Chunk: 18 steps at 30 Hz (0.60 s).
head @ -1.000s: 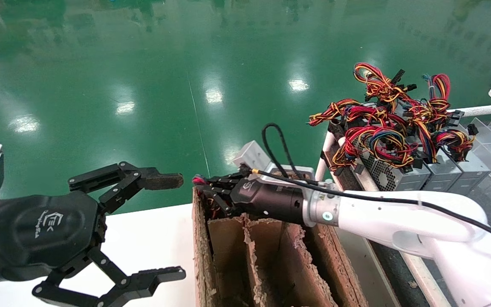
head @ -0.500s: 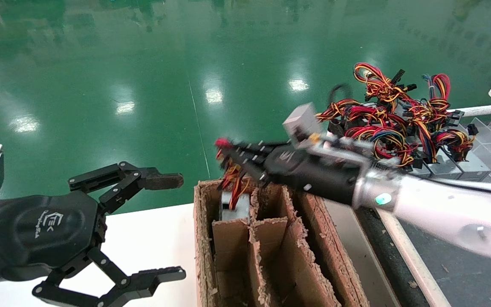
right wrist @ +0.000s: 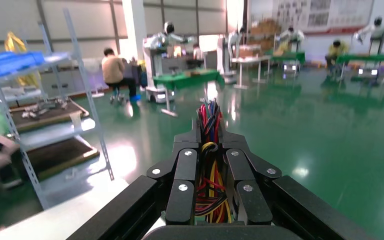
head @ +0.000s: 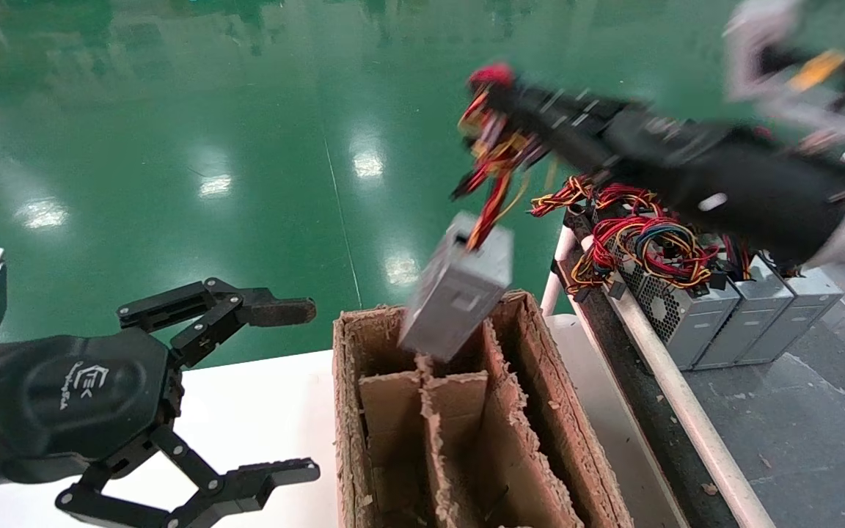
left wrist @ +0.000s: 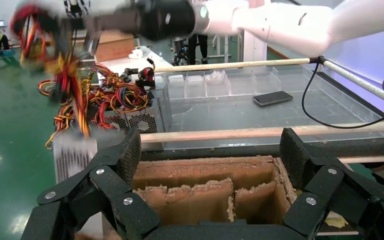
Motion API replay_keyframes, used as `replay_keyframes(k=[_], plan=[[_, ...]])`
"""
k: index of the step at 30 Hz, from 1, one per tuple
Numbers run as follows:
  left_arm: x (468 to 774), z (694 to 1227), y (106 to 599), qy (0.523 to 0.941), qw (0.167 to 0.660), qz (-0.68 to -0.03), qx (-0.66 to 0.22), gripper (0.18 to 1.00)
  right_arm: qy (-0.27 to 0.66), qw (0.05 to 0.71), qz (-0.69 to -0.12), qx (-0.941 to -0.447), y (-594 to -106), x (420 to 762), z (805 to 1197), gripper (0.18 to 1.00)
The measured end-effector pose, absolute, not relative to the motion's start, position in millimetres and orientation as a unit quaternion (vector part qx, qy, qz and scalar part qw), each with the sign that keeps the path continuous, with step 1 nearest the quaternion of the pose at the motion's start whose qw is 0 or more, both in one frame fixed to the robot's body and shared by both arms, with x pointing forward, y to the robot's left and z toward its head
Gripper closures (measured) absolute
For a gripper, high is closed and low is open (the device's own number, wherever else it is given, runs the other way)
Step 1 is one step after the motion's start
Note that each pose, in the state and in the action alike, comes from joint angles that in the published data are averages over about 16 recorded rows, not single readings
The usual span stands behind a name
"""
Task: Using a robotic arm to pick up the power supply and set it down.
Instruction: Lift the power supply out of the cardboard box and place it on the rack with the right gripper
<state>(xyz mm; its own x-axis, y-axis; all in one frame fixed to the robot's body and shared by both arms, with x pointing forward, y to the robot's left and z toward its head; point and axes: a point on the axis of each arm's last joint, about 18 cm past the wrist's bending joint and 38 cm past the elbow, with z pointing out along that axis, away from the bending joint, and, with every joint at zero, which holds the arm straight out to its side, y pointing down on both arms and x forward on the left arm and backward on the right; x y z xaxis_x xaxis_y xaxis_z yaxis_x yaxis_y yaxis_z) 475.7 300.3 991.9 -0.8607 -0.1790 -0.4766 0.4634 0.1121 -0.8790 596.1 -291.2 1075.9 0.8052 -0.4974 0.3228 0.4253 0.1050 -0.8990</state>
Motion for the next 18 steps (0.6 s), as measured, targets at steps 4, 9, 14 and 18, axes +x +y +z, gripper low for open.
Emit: replay_keyframes(k=[4, 9, 14, 18], plan=[[475.7, 991.9, 300.3, 0.705, 0.244, -0.659, 0.101, 0.184, 0.024, 0.748, -0.315, -0.584, -319.7, 576.4, 1095.0, 0.939], [475.7, 991.9, 300.3, 0.705, 0.244, -0.659, 0.101, 0.184, 0.024, 0.746, -0.322, -0.582, -355.1, 554.3, 1109.7, 0.940], [475.7, 991.9, 300.3, 0.705, 0.244, -0.659, 0.101, 0.184, 0.033, 0.737, -0.332, -0.588, -388.2, 536.0, 1112.1, 0.942], [475.7, 991.9, 300.3, 0.705, 0.244, -0.659, 0.101, 0.184, 0.047, 0.730, -0.339, -0.592, -412.3, 523.9, 1106.4, 0.943]])
